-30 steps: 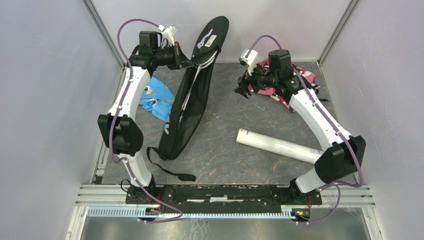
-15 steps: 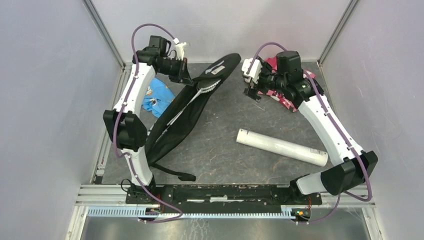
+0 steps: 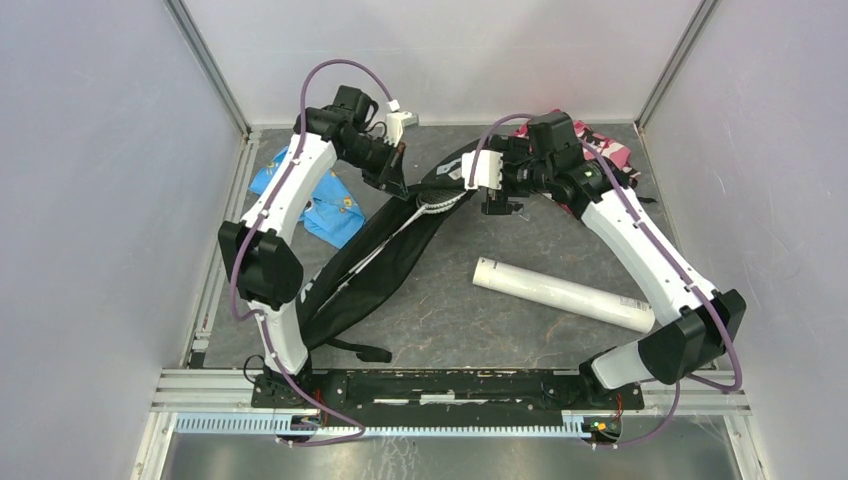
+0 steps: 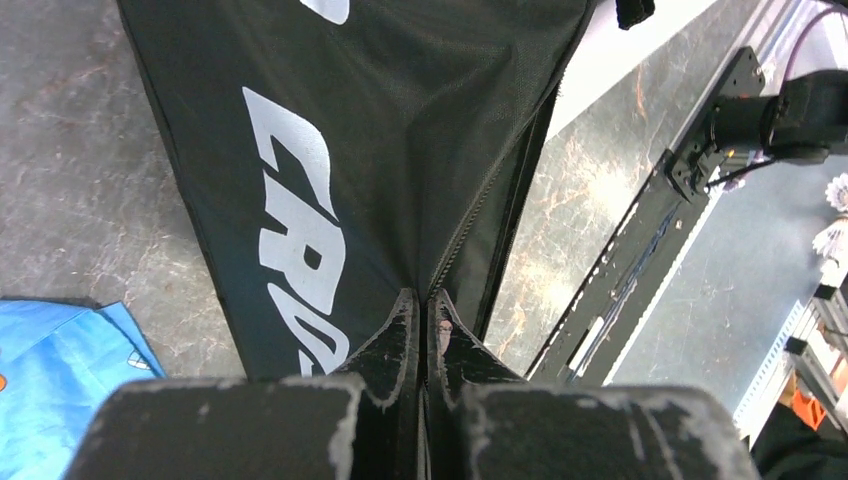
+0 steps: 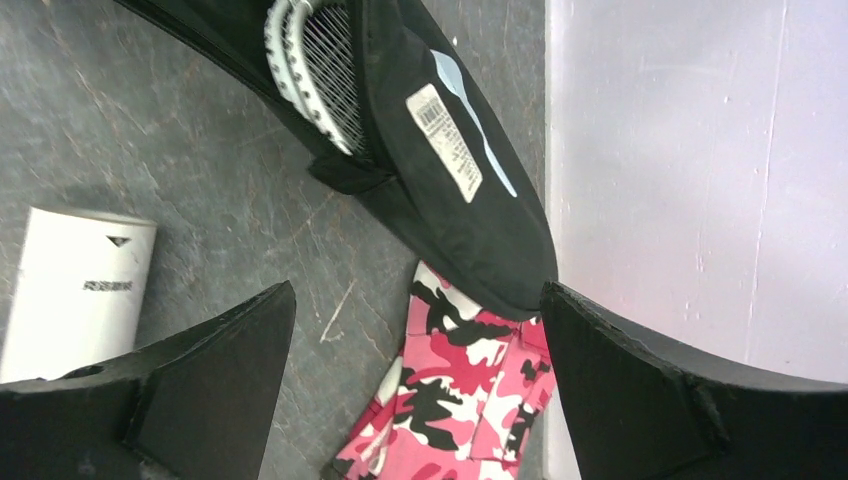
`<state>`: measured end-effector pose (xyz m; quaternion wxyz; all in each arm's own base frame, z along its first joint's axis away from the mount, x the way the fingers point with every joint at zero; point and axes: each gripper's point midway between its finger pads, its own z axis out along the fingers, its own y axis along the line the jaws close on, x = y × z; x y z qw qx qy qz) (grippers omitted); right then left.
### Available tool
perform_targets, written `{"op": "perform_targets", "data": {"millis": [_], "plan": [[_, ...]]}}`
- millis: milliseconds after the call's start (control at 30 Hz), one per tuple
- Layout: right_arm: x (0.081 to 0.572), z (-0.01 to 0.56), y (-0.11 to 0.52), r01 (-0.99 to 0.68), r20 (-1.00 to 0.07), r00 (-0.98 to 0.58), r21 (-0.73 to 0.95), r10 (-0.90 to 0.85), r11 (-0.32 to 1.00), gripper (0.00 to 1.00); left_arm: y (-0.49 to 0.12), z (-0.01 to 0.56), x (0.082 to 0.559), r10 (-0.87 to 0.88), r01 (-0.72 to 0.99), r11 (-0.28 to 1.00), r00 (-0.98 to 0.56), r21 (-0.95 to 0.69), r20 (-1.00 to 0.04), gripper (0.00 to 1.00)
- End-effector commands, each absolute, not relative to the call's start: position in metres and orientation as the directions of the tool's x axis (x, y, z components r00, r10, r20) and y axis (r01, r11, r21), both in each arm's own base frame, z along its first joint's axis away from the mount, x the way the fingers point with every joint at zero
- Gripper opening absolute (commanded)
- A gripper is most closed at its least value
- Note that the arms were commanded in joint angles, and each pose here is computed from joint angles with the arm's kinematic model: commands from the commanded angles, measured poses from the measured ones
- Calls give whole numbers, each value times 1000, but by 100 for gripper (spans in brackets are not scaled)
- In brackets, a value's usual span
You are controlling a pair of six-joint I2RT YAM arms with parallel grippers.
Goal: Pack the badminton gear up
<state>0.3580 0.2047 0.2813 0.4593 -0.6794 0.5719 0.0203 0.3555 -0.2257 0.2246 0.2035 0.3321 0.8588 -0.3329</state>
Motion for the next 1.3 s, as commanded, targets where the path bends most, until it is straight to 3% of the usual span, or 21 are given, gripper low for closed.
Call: {"op": "perform_targets", "data": {"millis": [0,467,867,1167,1267], "plan": [[371,280,194,-747,-430,386,-665,-816,-3,98,-234,260,330,470,793,469,-596,-388,-651,2],[383,224,192,-780,-270,388,-606,-881,-158,95,-247,258,310,514,819,404,-571,-407,-640,2],[392,182,188,-798,-222,362,-577,-906,-177,71,-249,254,310,541,830,370,-558,-418,-629,2],[385,187,190,-803,-252,369,-572,-894,-170,40,-245,245,319,565,838,391,-544,-379,-620,2],[376,190,190,-816,-286,373,-554,-883,-165,36,-241,242,329,576,845,416,-531,-337,-621,2]]}}
